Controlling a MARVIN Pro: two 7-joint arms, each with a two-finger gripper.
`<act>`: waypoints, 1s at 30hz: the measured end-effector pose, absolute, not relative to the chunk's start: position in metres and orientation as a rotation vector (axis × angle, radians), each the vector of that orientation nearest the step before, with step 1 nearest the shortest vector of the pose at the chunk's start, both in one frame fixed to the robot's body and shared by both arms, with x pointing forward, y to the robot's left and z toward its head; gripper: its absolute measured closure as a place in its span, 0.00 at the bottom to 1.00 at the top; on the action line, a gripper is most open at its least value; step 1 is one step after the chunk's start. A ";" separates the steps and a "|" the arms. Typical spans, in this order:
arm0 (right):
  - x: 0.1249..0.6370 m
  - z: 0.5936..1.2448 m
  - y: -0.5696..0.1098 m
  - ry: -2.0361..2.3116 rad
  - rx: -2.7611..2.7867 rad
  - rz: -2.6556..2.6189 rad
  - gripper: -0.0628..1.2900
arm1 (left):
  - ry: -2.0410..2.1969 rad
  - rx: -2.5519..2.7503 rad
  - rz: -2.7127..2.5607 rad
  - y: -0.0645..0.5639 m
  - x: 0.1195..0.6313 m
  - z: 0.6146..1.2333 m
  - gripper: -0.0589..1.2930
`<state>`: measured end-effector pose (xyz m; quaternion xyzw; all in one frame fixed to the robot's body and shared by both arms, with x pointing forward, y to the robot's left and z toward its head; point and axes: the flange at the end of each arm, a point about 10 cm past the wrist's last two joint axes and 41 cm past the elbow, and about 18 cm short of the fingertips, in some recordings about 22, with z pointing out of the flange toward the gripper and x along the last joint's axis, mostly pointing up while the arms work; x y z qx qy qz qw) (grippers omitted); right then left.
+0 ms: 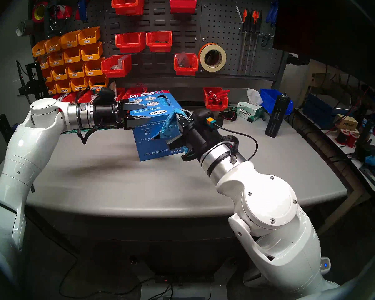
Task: Take out a shop towel
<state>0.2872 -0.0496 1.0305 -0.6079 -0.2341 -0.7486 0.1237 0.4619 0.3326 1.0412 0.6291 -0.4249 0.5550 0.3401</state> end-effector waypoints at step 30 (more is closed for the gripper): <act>0.318 1.083 -0.055 -0.816 -1.742 -2.134 0.98 | -1.089 1.630 1.442 0.338 0.452 1.041 0.04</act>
